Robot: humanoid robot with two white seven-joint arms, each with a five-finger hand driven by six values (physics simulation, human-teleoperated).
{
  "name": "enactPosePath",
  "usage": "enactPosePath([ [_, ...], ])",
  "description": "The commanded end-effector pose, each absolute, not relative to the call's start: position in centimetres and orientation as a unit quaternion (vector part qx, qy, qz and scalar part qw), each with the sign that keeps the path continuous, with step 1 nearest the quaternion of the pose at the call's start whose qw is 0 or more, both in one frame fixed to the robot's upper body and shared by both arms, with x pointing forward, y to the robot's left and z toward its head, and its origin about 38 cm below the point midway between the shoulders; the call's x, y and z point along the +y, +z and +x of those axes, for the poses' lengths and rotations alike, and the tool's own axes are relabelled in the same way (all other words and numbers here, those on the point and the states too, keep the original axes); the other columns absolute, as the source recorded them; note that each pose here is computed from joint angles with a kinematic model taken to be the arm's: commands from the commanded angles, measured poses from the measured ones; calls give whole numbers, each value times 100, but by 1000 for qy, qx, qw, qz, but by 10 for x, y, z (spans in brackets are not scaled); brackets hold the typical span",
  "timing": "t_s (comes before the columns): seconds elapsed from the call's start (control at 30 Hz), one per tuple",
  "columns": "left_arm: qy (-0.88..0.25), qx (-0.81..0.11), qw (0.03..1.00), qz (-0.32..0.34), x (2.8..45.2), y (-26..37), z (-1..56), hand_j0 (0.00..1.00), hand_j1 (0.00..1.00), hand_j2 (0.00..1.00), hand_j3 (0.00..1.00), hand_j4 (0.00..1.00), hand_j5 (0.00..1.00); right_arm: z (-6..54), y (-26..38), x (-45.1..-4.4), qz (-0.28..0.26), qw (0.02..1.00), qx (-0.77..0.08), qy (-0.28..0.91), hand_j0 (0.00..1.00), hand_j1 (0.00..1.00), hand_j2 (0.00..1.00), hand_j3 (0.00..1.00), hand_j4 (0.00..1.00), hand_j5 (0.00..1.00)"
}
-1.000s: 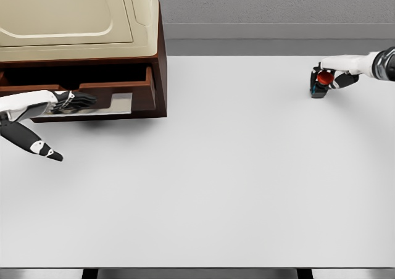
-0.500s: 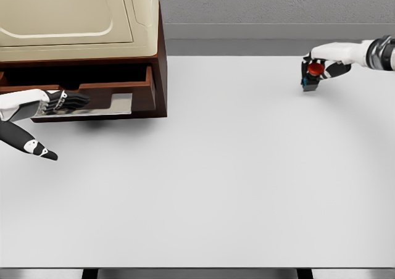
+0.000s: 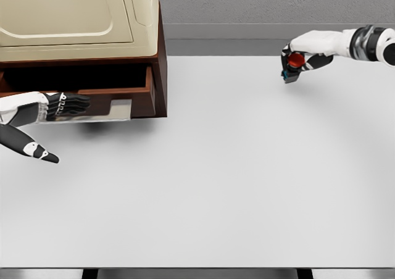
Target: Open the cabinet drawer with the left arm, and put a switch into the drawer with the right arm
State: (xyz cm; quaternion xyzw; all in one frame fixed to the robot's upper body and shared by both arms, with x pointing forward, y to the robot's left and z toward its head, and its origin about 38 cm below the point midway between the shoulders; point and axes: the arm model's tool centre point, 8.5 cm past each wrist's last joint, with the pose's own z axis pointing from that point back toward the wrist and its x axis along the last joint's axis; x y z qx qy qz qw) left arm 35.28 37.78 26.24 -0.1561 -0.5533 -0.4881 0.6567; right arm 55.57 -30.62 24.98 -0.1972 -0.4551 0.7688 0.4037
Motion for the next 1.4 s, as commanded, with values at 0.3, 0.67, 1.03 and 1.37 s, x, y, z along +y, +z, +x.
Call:
enactPosePath([
  [0.3,-487,-538,666,-176,374,245,346,100,100,100,100,100,100,534,268,-275,-172,340,-481,790,43,43,43,43,43,43],
  [0.67,-482,-523,678,-185,375,229,339,100,100,100,100,100,100,519,277,-238,-144,291,-505,800,43,43,43,43,43,43],
  [1.03,-481,-521,679,-190,375,224,336,100,100,100,100,100,100,511,284,-218,-119,272,-529,795,43,43,43,43,43,43],
  [1.37,-498,-577,616,-197,367,239,336,100,100,100,100,100,100,512,291,-172,-87,252,-555,788,43,43,43,43,43,43],
])
